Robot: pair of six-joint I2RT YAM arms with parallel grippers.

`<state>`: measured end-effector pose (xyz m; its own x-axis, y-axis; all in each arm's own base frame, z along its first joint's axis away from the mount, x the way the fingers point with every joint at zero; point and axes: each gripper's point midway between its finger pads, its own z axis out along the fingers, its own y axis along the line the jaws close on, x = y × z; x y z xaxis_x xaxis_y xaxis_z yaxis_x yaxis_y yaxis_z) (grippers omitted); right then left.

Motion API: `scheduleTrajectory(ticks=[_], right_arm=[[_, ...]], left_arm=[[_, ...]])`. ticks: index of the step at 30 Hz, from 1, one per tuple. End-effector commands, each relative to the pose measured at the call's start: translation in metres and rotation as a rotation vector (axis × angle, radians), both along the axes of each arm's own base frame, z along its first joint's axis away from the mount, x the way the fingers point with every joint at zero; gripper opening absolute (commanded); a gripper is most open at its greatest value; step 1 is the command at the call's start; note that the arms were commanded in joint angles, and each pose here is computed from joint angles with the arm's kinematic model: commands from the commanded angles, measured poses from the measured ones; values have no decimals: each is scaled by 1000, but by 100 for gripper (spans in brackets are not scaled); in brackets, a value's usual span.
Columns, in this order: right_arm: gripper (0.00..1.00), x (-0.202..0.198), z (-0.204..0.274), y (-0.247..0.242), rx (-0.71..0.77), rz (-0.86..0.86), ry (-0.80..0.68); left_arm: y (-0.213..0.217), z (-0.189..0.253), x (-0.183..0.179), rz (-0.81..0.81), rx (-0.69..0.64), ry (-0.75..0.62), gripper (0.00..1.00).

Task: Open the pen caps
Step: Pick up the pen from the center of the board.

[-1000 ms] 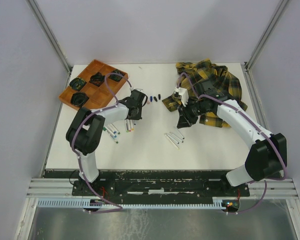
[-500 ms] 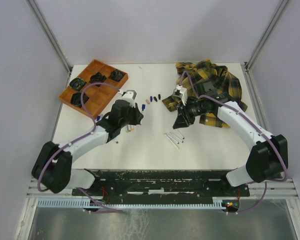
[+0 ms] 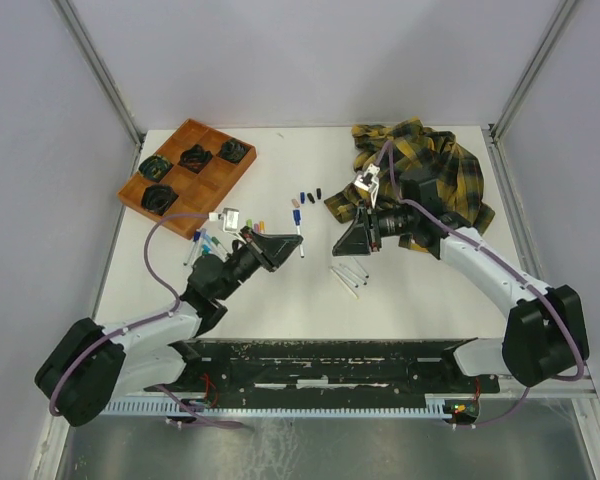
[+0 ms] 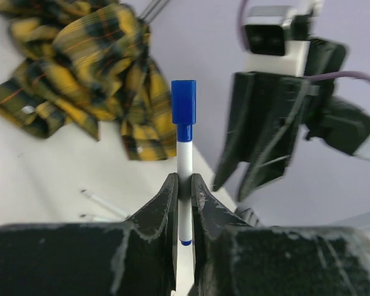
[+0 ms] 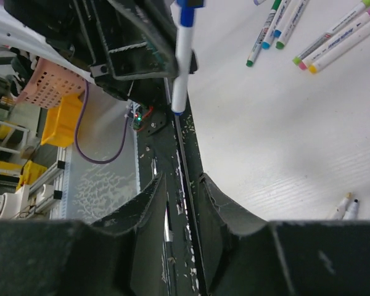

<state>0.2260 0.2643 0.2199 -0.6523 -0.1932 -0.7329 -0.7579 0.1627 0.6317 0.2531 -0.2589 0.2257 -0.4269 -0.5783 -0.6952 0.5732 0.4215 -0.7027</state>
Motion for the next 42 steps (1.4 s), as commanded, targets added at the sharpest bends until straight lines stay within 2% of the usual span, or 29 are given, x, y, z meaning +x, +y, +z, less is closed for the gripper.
scheduleTrajectory(ticks=[1, 7, 22, 27, 37, 42], right_arm=[[36, 2, 37, 10, 168, 26, -33], [47, -1, 47, 17, 244, 18, -32], [50, -26, 52, 37, 282, 116, -46], [48, -28, 35, 43, 208, 118, -23], [34, -31, 33, 46, 192, 121, -13], [33, -30, 35, 46, 190, 117, -8]], left_arm=[[3, 74, -23, -6, -273, -155, 3], [-3, 83, -34, 25, -331, -192, 3], [-28, 83, -40, -6, -321, -204, 3], [-30, 82, -40, -4, -314, -208, 3], [-34, 74, -38, 11, -271, -205, 3], [-39, 68, -36, 8, -243, -198, 3]])
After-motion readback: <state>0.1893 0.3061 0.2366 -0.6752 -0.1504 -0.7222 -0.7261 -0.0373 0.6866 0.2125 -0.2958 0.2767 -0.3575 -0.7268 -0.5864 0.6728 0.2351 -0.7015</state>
